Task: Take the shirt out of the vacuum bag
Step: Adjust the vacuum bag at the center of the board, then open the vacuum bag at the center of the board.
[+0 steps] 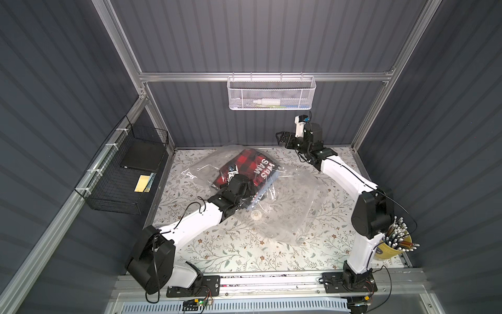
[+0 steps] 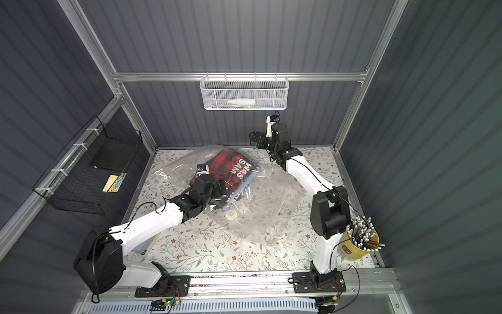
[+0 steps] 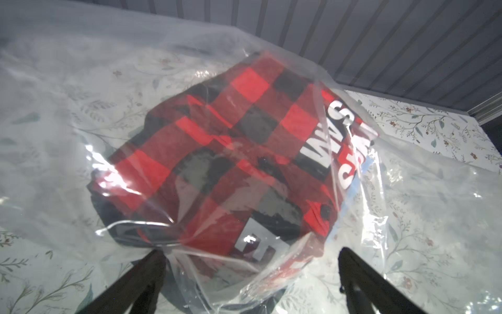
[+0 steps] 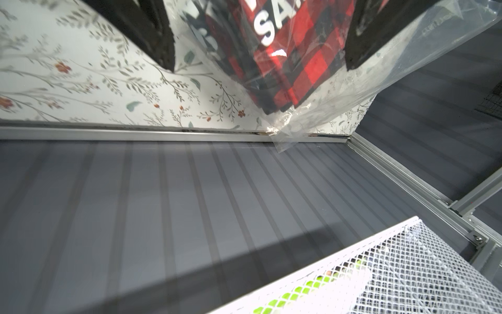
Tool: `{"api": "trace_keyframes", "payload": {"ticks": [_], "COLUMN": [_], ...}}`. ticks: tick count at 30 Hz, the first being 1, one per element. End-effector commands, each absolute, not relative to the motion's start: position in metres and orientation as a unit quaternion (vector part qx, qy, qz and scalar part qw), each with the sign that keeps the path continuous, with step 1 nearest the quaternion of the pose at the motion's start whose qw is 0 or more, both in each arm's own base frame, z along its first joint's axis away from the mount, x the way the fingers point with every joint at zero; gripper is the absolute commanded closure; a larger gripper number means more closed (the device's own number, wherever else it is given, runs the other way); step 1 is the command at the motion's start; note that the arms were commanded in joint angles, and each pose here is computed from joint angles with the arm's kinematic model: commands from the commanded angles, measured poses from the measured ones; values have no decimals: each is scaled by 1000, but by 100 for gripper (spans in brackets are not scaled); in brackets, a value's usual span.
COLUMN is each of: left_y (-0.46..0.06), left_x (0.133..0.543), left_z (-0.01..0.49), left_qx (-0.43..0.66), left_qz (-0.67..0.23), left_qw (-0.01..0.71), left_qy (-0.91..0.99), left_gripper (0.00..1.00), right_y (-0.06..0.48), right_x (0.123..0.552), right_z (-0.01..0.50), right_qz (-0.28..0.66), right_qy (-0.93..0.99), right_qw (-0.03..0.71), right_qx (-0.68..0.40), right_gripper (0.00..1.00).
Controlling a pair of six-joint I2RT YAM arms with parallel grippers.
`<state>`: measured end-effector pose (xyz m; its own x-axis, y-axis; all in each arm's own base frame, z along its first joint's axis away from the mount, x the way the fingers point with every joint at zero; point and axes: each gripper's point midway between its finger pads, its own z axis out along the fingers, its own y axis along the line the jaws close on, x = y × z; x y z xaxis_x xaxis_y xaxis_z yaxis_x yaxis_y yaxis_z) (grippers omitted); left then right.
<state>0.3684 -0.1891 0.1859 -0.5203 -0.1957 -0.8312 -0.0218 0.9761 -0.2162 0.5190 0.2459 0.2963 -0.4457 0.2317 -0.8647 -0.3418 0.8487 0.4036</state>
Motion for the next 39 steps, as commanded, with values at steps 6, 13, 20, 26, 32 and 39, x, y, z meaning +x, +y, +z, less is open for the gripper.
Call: {"api": "trace_keyframes", "payload": {"ticks": [6, 13, 20, 26, 32, 39], "left_y": [-291, -410, -440, -442, -426, -397], "left_x": [334, 274, 254, 260, 284, 320], "left_z": [262, 261, 221, 199, 184, 194], "left_qx": [102, 258, 297, 304, 288, 265], "left_qz": [-33, 61, 84, 126, 147, 147], "left_qw": [561, 586, 565, 556, 536, 515], "left_qy": [821, 766, 765, 763, 780, 802], "left_gripper": [0, 0, 0, 0, 7, 46], "right_y": [181, 111, 66, 57, 62, 67], "right_x": [473, 422, 381, 363, 346, 322], "right_z": [332, 361, 381, 390, 385, 365], "right_qz": [204, 134, 116, 129, 162, 198], "right_qy": [782, 752, 723, 712, 716, 726], "right_qw": [586, 626, 649, 656, 647, 630], "right_qx": [60, 156, 206, 216, 205, 193], "right_gripper": [1, 1, 1, 1, 1, 1]}}
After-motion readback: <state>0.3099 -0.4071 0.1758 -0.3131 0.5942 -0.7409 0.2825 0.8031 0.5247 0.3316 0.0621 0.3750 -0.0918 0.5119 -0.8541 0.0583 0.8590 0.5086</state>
